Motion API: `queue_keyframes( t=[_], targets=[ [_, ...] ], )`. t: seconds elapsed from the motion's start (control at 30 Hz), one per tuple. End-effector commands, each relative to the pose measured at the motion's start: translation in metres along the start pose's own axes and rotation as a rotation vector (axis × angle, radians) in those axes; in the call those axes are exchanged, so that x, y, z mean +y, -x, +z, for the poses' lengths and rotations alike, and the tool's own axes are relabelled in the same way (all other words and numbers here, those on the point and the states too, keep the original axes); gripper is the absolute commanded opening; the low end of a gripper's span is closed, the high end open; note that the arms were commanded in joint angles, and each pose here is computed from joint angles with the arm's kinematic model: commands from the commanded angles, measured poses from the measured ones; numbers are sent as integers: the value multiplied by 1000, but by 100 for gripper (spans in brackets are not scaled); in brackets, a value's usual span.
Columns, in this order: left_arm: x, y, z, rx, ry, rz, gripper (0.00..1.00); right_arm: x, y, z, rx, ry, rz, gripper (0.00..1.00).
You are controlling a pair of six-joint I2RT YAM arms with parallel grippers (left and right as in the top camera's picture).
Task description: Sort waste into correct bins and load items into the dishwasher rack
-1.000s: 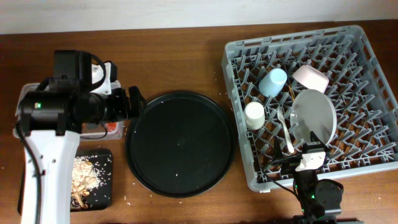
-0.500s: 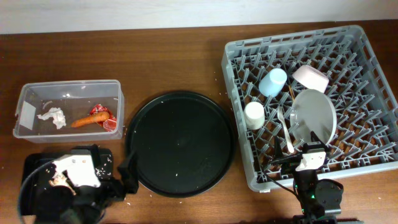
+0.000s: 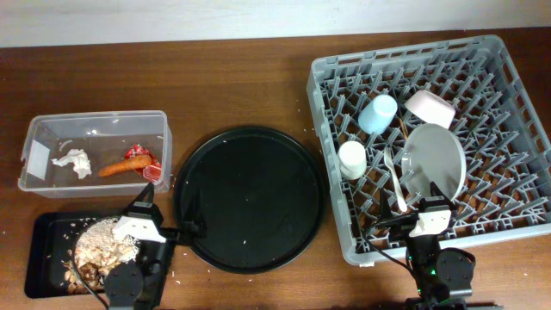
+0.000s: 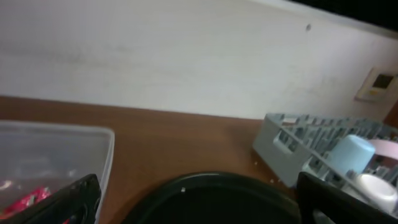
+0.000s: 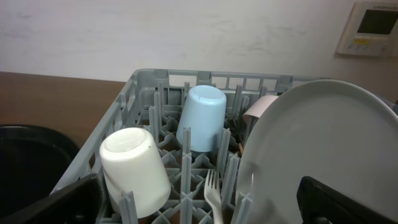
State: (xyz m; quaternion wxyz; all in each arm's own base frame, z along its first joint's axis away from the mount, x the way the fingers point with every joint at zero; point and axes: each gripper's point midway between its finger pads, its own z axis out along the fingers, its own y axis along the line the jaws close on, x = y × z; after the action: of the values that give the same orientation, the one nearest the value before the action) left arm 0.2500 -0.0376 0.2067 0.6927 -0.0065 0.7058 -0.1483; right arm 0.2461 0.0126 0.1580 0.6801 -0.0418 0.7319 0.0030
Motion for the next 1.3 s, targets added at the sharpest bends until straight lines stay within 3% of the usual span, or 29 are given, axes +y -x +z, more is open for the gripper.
queue_keyframes(
  t=[0.0, 0.13, 0.37, 0.53, 1.27],
  targets=[
    [9, -28, -1, 24, 23, 8, 99, 0, -2, 0, 1, -2, 8, 99],
    [19, -45, -7, 62, 72, 35, 99, 0, -2, 0, 1, -2, 8, 99],
    [25, -44, -8, 75, 93, 409, 99, 0, -2, 0, 1, -1, 8, 99],
    [43, -42, -11, 82, 188, 423, 99, 0, -2, 0, 1, -2, 8, 99],
    [43, -42, -11, 83, 187, 423, 99, 0, -2, 0, 1, -2, 8, 99]
  ],
)
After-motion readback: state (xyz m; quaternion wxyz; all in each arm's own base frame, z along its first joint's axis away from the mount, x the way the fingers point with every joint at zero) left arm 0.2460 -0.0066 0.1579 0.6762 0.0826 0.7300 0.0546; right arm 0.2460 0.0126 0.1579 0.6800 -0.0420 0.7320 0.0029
